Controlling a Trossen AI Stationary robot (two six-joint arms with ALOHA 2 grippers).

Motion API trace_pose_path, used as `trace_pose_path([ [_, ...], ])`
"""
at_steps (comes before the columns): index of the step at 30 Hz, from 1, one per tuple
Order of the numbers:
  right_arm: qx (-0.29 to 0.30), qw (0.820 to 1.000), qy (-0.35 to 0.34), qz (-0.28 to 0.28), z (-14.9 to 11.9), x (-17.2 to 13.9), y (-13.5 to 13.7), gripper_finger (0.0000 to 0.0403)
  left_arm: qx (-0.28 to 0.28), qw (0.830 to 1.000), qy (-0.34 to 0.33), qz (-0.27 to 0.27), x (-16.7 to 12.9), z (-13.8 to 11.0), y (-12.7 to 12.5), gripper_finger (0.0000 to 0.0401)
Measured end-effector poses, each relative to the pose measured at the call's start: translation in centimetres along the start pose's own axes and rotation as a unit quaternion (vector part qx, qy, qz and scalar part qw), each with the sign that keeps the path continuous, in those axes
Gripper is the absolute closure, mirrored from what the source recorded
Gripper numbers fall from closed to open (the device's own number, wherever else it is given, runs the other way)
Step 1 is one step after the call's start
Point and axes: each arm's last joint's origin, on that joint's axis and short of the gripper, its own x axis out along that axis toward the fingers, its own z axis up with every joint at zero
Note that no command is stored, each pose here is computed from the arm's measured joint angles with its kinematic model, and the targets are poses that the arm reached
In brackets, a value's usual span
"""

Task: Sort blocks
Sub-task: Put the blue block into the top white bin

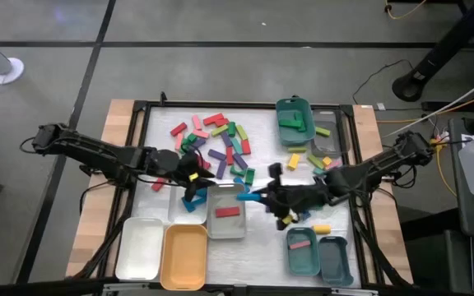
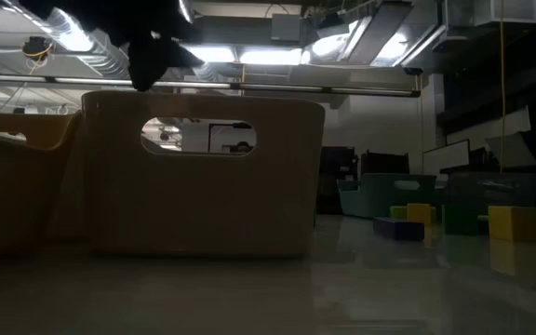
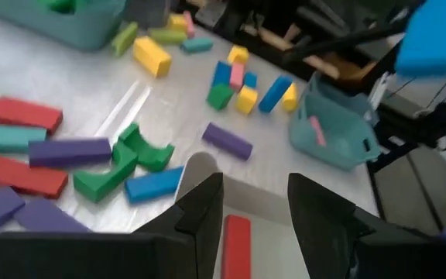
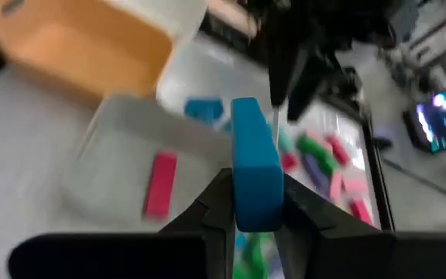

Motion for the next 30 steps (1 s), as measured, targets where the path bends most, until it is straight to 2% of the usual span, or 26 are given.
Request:
trace_pose_path([
  [5, 0.020, 0.998, -0.041, 0.035, -0.7, 4.5, -1.2, 0.0338, 0.019, 0.999, -0.037, -0.014, -2.7, 1.1, -0.1, 0.0267],
  [13, 0.054, 0.990, -0.127, 0.043, -2.7, 13.4, -2.4, 0.0337, 0.023, 0.996, -0.068, 0.044, -5.9, 1.5, 0.6, 0.0267],
  [19, 0.068, 0.986, -0.153, 0.022, -5.2, 18.2, -2.6, 0.0329, 0.018, 0.996, -0.035, 0.076, -6.9, 0.7, 1.3, 0.0267],
  [25, 0.078, 0.983, -0.167, 0.016, -6.8, 20.8, -2.6, 0.0304, -0.026, 0.994, 0.012, 0.109, -8.2, -0.5, 2.2, 0.0267],
  [30, 0.090, 0.981, -0.171, 0.016, -6.4, 22.0, -2.5, 0.0268, -0.067, 0.983, 0.073, 0.155, -9.2, -1.9, 3.2, 0.0268],
])
